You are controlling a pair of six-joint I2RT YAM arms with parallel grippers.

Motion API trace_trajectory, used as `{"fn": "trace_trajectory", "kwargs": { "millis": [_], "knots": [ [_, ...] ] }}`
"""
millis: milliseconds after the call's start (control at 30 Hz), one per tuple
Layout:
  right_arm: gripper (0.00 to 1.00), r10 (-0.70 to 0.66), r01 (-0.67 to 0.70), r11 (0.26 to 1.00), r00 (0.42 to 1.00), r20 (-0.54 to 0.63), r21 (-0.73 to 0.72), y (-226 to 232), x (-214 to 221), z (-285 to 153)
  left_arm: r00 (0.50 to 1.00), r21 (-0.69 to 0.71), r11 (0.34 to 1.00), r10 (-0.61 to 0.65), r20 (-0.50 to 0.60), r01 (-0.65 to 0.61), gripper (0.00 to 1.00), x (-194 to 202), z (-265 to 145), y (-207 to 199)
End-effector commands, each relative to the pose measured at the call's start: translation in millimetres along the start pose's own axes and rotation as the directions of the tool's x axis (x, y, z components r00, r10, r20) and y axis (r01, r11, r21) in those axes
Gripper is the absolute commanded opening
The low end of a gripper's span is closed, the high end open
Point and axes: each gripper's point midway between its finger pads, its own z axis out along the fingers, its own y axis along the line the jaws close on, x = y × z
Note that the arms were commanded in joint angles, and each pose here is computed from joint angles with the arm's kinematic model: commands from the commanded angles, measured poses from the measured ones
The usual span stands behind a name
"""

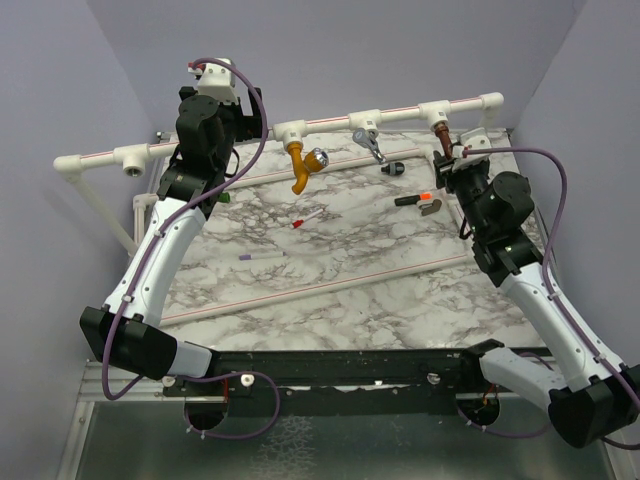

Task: Install the water faucets

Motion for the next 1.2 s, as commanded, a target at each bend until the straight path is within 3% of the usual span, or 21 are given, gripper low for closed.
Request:
{"fn": "trace_trajectory", "kwargs": {
  "millis": [0,200,467,767,1167],
  "knots": [
    [0.52,0.012,-0.013,0.999,1.000,0.011,0.048,-8.0,-3.7,2.8,0.985,-0.024,1.000,0.015,-0.171,-0.019,0.99,56.5,2.2,6.0],
    [0.35,0.028,-0.029,0.998,1.000,0.014,0.051,-7.6,-3.7,3.5,0.985,-0.024,0.999,0.017,-0.174,-0.021,0.99,57.7,2.6,6.0],
    [0.01,0.115,-0.116,0.992,0.993,0.031,0.044,-3.4,-7.4,4.9,0.985,-0.025,0.999,0.017,-0.174,-0.022,0.99,57.7,2.7,6.5],
    [0.01,0.301,-0.305,0.952,0.948,0.099,0.023,0.9,-25.1,4.3,0.985,-0.025,0.999,0.018,-0.174,-0.023,0.99,57.7,2.7,6.4],
    [0.01,0.589,-0.600,0.800,0.787,0.186,0.004,0.7,-44.0,2.2,0.985,-0.027,0.999,0.022,-0.173,-0.027,0.99,57.2,2.1,7.1]
  ]
}}
